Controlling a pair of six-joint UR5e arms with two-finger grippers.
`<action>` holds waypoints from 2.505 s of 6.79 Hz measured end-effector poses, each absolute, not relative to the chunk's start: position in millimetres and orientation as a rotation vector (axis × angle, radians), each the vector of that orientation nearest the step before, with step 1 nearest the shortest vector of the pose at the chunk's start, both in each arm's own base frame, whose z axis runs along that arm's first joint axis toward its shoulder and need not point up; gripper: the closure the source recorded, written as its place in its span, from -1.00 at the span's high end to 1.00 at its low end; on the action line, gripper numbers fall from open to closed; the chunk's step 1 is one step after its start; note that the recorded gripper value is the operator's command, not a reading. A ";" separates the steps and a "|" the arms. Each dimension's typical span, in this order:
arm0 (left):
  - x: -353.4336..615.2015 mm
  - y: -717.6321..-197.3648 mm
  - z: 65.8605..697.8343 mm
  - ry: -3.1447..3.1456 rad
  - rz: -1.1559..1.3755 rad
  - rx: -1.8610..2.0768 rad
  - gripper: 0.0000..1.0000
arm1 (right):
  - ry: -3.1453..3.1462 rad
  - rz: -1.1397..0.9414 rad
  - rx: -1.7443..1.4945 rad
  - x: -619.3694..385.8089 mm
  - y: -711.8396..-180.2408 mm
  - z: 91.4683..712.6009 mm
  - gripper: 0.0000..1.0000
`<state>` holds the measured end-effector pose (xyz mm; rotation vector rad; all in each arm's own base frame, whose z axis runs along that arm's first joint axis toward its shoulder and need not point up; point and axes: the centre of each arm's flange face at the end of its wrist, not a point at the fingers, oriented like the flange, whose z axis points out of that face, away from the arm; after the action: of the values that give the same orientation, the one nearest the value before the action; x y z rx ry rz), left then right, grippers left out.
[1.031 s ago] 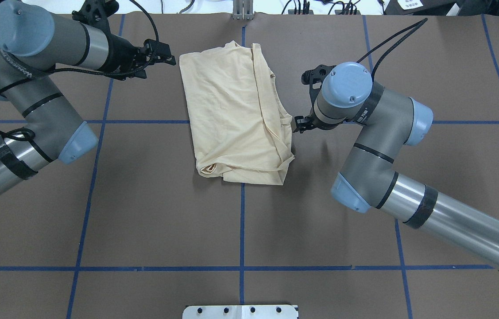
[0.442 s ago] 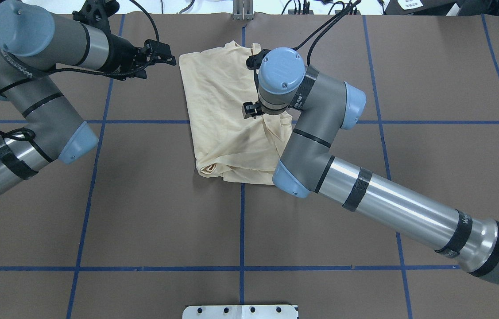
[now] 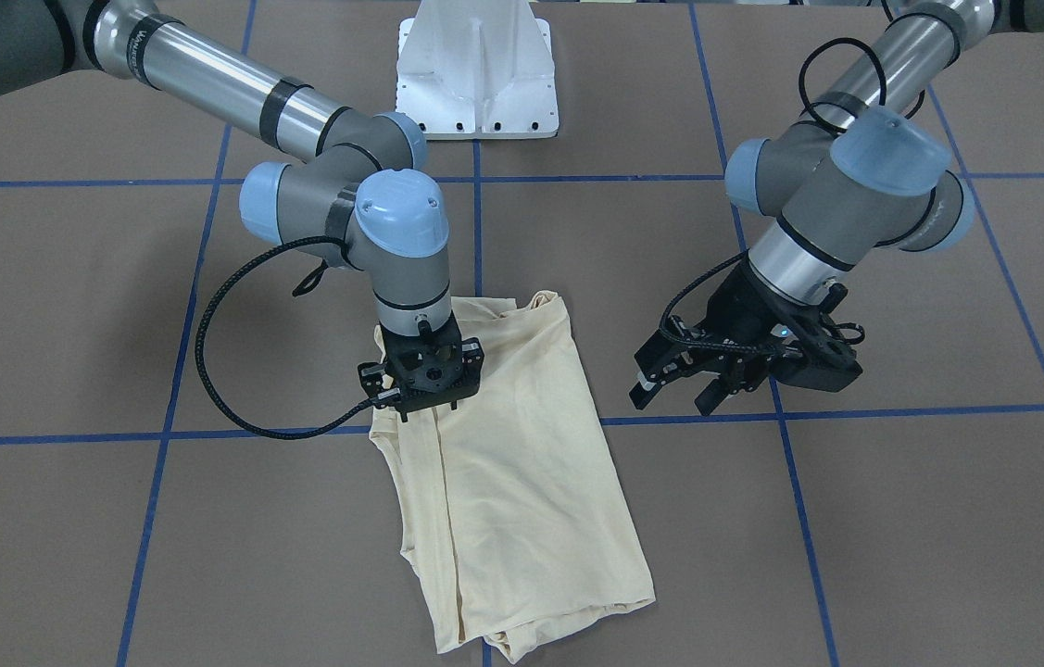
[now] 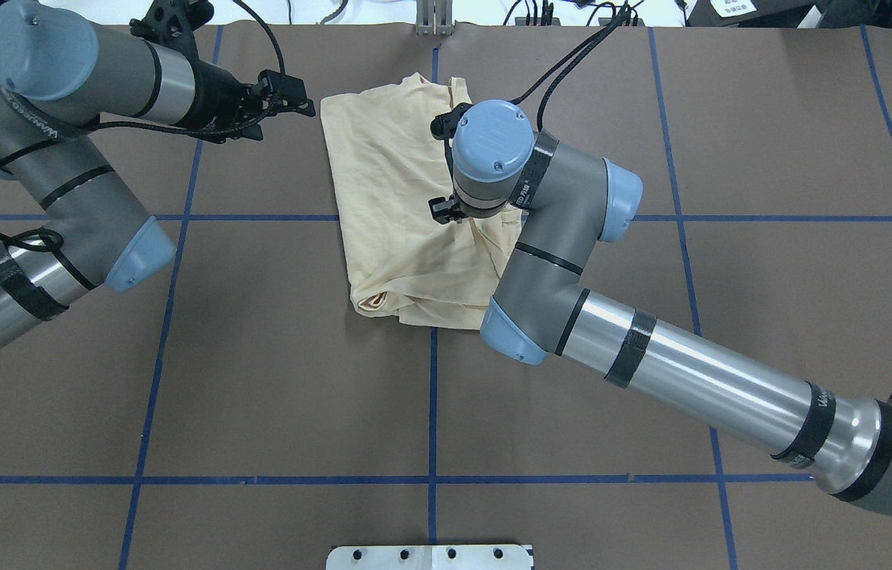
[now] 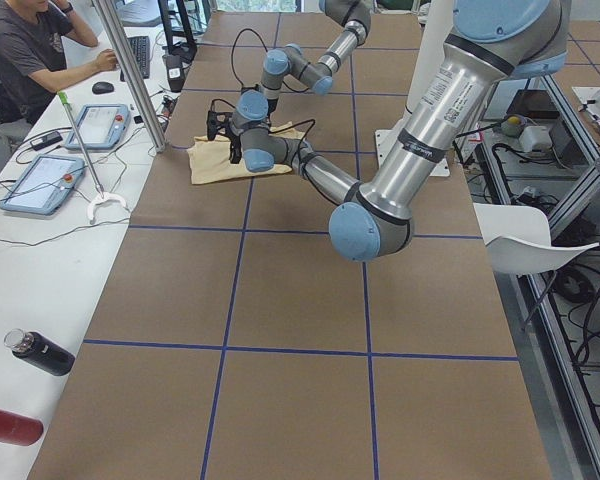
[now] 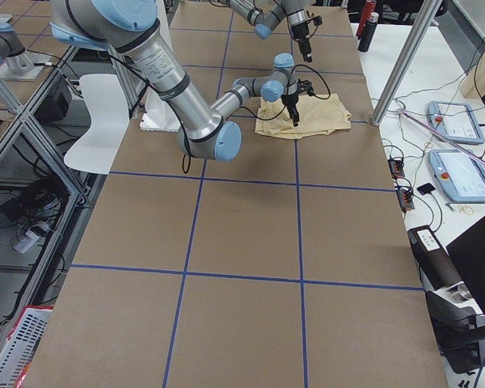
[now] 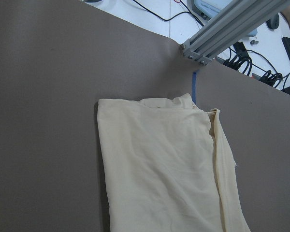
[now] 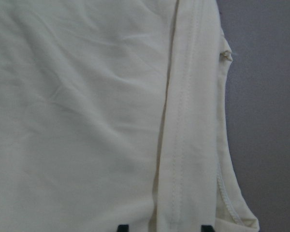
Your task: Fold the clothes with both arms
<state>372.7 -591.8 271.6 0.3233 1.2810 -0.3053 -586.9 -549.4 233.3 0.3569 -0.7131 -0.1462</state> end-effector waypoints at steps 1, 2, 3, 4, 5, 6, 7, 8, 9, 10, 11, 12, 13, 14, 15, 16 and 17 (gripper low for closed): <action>372.7 -591.8 271.5 1.281 -0.305 0.323 1.00 | -0.712 -0.153 0.351 -590.2 -545.9 235.9 -0.01; 372.7 -591.8 271.5 1.281 -0.305 0.323 1.00 | -0.713 -0.160 0.343 -592.9 -542.6 238.5 -0.16; 372.8 -591.9 271.7 1.281 -0.305 0.323 1.00 | -0.715 -0.165 0.334 -594.1 -541.0 240.9 -0.38; 372.9 -592.0 272.0 1.280 -0.306 0.323 1.00 | -0.712 -0.168 0.328 -594.3 -540.4 244.8 -0.75; 372.9 -592.0 272.1 1.280 -0.305 0.322 1.00 | -0.707 -0.169 0.323 -594.0 -539.9 250.4 -1.00; 372.9 -592.0 272.1 1.281 -0.305 0.323 1.00 | -0.701 -0.170 0.319 -593.3 -539.8 256.1 -1.00; 372.9 -592.0 272.1 1.281 -0.305 0.323 1.00 | -0.697 -0.170 0.318 -591.8 -540.7 260.4 -1.00; 372.9 -592.0 272.1 1.281 -0.305 0.323 1.00 | -0.696 -0.168 0.320 -589.1 -542.6 260.6 -1.00; 372.9 -592.0 272.0 1.281 -0.305 0.323 1.00 | -0.698 -0.163 0.320 -583.8 -546.8 259.1 -1.00; 372.9 -592.0 272.1 1.281 -0.305 0.323 1.00 | -0.704 -0.154 0.315 -573.5 -552.0 261.3 -1.00; 373.1 -592.2 272.6 1.280 -0.306 0.322 1.00 | -0.711 -0.143 0.309 -556.6 -552.1 272.0 -0.88; 373.2 -592.4 272.7 1.280 -0.307 0.321 1.00 | -0.715 -0.132 0.304 -537.9 -545.9 287.3 0.98; 373.6 -592.4 272.6 1.280 -0.308 0.321 1.00 | -0.716 -0.124 0.302 -527.4 -541.2 297.0 1.00; 374.1 -592.4 272.8 1.280 -0.308 0.320 1.00 | -0.718 -0.112 0.298 -523.5 -538.7 301.3 1.00; 374.3 -592.4 272.8 1.280 -0.307 0.320 1.00 | -0.723 -0.095 0.293 -522.6 -537.5 301.8 1.00; 374.4 -592.2 272.6 1.280 -0.307 0.320 1.00 | -0.726 -0.086 0.295 -522.6 -537.3 300.6 1.00; 374.4 -592.1 272.5 1.280 -0.305 0.321 1.00 | -0.730 -0.082 0.302 -521.7 -539.2 297.1 1.00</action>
<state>374.4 -592.1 272.5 0.3206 1.2803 -0.3052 -521.7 -539.2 297.1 0.3018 -0.7299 -0.0818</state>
